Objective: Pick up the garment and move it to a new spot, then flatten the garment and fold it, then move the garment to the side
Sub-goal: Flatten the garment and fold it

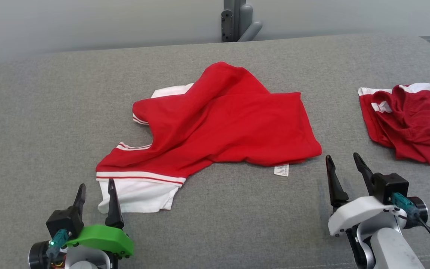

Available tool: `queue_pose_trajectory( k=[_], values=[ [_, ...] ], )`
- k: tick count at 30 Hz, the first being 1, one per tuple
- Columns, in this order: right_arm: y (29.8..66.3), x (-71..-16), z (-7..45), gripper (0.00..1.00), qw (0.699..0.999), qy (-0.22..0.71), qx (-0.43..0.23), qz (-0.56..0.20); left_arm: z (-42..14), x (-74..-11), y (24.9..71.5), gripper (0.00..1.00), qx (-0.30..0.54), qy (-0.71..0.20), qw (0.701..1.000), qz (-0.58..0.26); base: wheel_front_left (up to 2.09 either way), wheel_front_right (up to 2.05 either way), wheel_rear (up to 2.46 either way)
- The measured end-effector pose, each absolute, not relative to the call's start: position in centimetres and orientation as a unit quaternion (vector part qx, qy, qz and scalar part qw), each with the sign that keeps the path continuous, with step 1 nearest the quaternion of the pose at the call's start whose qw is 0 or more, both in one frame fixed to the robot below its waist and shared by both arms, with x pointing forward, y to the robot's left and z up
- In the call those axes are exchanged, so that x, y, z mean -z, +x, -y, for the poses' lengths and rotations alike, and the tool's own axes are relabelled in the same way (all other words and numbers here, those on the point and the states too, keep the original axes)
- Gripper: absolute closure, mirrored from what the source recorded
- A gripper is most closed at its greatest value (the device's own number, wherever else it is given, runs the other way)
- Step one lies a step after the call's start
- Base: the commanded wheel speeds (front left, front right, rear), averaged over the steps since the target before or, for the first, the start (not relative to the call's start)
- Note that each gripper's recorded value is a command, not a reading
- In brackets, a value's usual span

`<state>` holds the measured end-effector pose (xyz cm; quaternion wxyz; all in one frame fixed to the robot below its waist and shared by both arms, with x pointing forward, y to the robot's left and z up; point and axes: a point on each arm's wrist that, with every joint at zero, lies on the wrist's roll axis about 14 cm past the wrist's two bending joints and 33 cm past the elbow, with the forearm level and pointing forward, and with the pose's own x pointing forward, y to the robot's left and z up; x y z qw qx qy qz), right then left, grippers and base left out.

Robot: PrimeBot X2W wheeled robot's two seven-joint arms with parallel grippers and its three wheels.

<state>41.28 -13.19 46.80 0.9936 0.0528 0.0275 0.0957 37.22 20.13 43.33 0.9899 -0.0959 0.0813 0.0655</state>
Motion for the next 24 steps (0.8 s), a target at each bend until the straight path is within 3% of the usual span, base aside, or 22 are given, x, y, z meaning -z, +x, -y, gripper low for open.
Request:
queue_pose_trajectory(
  k=[15, 16, 17, 18, 20, 24],
  values=[
    [45.8, -40.7, 9.1, 0.00, 0.974, 0.100, -0.132, -0.156, -21.4, -44.1, 36.1, 0.00, -0.095, -0.099, 0.988, -0.065, 0.00, 0.00, 0.00],
    [45.9, -40.6, 8.8, 0.14, 0.972, 0.103, -0.137, -0.160, -21.5, -44.0, 36.0, 0.00, -0.098, -0.099, 0.988, -0.066, 0.00, 0.00, 0.00],
    [46.1, -40.5, 8.4, 0.54, 0.971, 0.104, -0.142, -0.163, -21.6, -44.0, 35.9, 0.00, -0.100, -0.098, 0.988, -0.066, 0.00, 0.00, 0.00],
    [46.3, -40.5, 8.2, 0.74, 0.970, 0.104, -0.146, -0.166, -21.7, -43.9, 35.9, 0.00, -0.102, -0.098, 0.988, -0.067, 0.00, 0.00, 0.00],
    [46.9, -40.8, 7.9, 1.00, 0.969, 0.101, -0.156, -0.163, -21.8, -43.8, 35.7, 0.00, -0.105, -0.098, 0.987, -0.069, 0.00, 0.00, 0.00],
    [49.0, -42.5, 7.5, 1.00, 0.971, 0.080, -0.177, -0.140, -21.9, -43.7, 35.6, 0.00, -0.109, -0.099, 0.987, -0.071, 0.00, 0.00, 0.00]
  ],
)
